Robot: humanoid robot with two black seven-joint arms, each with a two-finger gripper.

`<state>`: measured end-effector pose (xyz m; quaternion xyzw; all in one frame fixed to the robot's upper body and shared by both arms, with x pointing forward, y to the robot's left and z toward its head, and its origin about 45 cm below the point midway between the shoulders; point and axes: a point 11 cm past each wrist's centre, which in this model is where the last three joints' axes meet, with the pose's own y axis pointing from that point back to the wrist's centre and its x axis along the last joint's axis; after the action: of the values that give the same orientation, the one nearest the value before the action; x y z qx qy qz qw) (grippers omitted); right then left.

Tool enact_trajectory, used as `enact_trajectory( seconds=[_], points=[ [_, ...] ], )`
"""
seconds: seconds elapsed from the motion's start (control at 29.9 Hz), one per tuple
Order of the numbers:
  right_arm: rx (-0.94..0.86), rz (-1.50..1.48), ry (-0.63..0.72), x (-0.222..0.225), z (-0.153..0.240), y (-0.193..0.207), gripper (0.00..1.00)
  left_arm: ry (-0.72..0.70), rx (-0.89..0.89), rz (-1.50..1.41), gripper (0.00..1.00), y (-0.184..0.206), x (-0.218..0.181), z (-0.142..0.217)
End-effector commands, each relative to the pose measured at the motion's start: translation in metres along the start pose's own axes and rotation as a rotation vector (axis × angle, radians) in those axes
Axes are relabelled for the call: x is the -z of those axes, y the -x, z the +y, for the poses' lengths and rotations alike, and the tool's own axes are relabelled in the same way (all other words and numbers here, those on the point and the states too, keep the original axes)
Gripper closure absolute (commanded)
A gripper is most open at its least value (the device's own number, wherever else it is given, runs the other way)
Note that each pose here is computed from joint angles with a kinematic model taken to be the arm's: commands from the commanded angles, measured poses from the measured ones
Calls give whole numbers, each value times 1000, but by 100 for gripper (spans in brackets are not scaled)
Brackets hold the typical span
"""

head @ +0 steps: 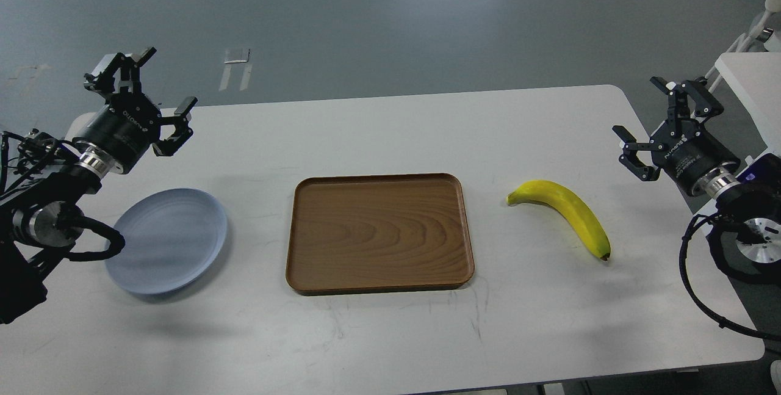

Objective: Place banana on plate with both arms
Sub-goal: 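Move the left gripper down toward the edge of the blue plate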

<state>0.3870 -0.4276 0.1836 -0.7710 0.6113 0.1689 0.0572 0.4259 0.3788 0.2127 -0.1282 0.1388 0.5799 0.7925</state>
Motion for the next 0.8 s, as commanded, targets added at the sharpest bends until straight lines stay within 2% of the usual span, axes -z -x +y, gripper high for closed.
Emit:
enact_trajectory(
  seconds=[0.0, 0.2, 0.4, 0.5, 0.6, 0.77],
  points=[
    [-3, 3, -1, 1, 0, -1, 0, 2, -3, -3, 0, -1, -1, 1],
    [-3, 2, 1, 0, 0, -1, 0, -16, -22, -30, 0, -10, -2, 4],
    [-3, 7, 0, 1, 0, -1, 0, 41, -89, -77, 0, -32, -31, 3],
    [-4, 8, 0, 2, 1, -2, 0, 68, -76, -112, 0, -31, -50, -2],
    [-4, 10, 0, 2, 1, -2, 0, 55, 2, -188, 0, -15, -62, -9],
    [-4, 10, 0, 2, 1, -2, 0, -82, 243, -527, 0, 23, -79, -4]
  ],
)
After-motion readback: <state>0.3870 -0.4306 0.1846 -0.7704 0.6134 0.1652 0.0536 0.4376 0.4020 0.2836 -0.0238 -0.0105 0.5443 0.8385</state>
